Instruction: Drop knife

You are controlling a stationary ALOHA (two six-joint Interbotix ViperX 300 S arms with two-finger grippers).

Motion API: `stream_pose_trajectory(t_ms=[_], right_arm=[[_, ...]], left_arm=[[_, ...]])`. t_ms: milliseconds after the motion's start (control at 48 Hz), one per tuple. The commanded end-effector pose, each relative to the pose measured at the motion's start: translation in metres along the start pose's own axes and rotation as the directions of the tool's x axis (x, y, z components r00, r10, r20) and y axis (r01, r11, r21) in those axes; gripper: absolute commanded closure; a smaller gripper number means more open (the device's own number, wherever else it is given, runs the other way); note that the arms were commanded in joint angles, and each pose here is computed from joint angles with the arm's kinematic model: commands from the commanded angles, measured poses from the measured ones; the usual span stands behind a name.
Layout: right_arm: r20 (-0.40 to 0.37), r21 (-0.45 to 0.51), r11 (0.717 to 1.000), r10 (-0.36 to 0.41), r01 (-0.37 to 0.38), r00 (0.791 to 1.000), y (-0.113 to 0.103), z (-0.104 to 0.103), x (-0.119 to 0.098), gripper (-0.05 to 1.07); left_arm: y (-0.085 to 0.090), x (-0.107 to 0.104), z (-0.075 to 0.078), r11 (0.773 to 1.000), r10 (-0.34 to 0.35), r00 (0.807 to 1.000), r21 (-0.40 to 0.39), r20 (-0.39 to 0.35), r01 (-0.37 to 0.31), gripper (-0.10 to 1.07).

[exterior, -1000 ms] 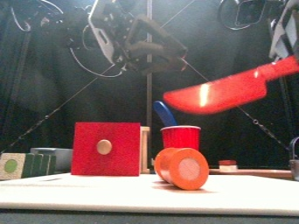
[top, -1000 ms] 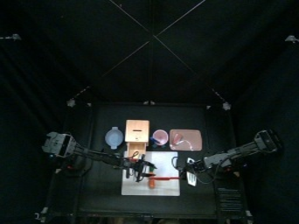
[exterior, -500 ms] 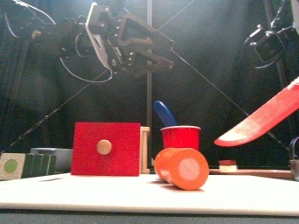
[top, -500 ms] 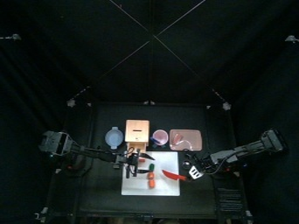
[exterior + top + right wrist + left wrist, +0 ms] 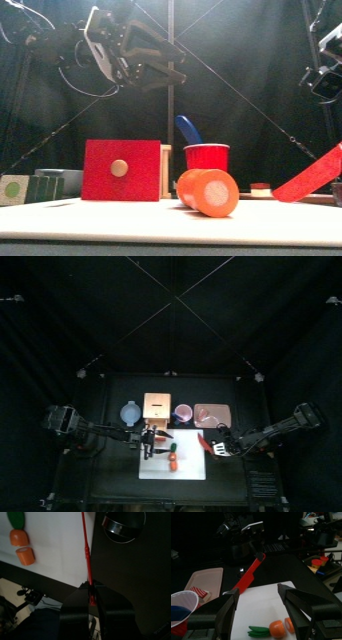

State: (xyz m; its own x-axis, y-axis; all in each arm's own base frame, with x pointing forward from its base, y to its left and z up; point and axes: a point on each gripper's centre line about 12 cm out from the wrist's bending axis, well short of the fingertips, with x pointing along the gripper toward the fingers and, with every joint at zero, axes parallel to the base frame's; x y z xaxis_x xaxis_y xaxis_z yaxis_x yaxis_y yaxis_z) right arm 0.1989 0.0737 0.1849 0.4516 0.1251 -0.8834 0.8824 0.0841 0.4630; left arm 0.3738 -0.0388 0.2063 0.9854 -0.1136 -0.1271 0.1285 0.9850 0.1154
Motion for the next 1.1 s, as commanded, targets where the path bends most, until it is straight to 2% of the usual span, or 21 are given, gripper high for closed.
stream_pose_trajectory(t_ms=[0,250,375,479,625,729,875,1083], right_arm=[[-0.013,0.014,1.000,0.027,-0.027,1.000,0.005,-0.006,0.004,0.75],[-0.051,0.003,0.994,0.113,-0.113,0.992,0.020,-0.014,0.027,0.74],[-0.053,-0.010,0.993,0.118,-0.119,0.992,0.021,-0.016,0.039,0.73],[-0.053,-0.016,0.994,0.104,-0.105,0.993,0.020,-0.017,0.049,0.65],[-0.054,-0.021,0.995,0.100,-0.101,0.994,0.022,-0.018,0.056,0.45],[-0.057,-0.022,0.994,0.102,-0.104,0.993,0.026,-0.020,0.060,0.35],[-0.065,-0.034,0.992,0.119,-0.121,0.991,0.037,-0.024,0.065,0.32],[-0.073,-0.112,0.983,0.138,-0.145,0.988,0.045,-0.033,0.065,0.31]], left_arm=[[0.000,-0.003,0.014,0.999,-0.016,0.999,0.037,0.046,0.015,0.04],[0.001,-0.006,0.013,0.998,-0.024,0.999,0.057,0.046,0.022,0.04],[0.001,-0.007,0.011,0.998,-0.025,0.999,0.055,0.040,0.023,0.04],[0.001,-0.008,0.011,0.998,-0.024,0.999,0.052,0.038,0.022,0.04],[0.001,-0.009,0.010,0.998,-0.024,0.999,0.051,0.035,0.022,0.04],[0.002,-0.009,0.008,0.999,-0.020,0.999,0.047,0.032,0.018,0.04],[0.001,-0.009,0.007,0.999,-0.020,0.999,0.045,0.029,0.019,0.04],[0.002,-0.012,0.002,1.000,-0.011,1.000,0.029,0.011,0.010,0.04]])
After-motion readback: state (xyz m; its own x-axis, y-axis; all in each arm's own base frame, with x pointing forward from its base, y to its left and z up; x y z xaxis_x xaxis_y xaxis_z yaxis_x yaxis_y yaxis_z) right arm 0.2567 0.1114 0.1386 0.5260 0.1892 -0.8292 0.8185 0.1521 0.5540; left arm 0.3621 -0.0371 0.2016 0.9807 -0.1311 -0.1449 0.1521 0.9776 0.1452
